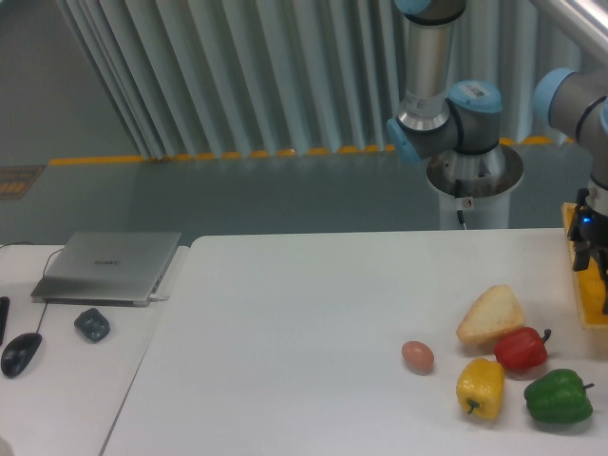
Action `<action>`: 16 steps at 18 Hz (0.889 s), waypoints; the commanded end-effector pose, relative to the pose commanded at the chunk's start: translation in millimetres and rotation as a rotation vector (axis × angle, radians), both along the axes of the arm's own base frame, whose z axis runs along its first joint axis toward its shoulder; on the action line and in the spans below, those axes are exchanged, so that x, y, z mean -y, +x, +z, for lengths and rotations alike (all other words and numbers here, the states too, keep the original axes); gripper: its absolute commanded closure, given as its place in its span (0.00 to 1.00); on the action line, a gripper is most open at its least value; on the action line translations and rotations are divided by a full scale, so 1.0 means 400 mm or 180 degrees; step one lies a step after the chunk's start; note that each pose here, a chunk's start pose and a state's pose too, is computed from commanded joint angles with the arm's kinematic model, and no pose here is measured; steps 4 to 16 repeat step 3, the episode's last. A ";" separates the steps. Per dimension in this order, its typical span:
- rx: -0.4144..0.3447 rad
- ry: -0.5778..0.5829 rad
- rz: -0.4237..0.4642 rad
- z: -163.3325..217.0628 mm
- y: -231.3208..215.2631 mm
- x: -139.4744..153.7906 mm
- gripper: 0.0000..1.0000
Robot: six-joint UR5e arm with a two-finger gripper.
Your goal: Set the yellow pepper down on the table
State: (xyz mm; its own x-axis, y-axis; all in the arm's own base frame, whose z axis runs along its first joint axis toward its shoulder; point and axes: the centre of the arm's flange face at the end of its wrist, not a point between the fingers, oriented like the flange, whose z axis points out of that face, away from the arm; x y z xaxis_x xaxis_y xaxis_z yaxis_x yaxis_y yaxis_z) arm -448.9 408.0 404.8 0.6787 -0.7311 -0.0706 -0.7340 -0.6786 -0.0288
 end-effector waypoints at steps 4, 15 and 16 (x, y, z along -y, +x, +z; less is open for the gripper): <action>-0.0018 -0.0042 0.0080 0.002 -0.028 0.038 0.00; -0.0018 -0.0042 0.0080 0.002 -0.028 0.038 0.00; -0.0018 -0.0042 0.0080 0.002 -0.028 0.038 0.00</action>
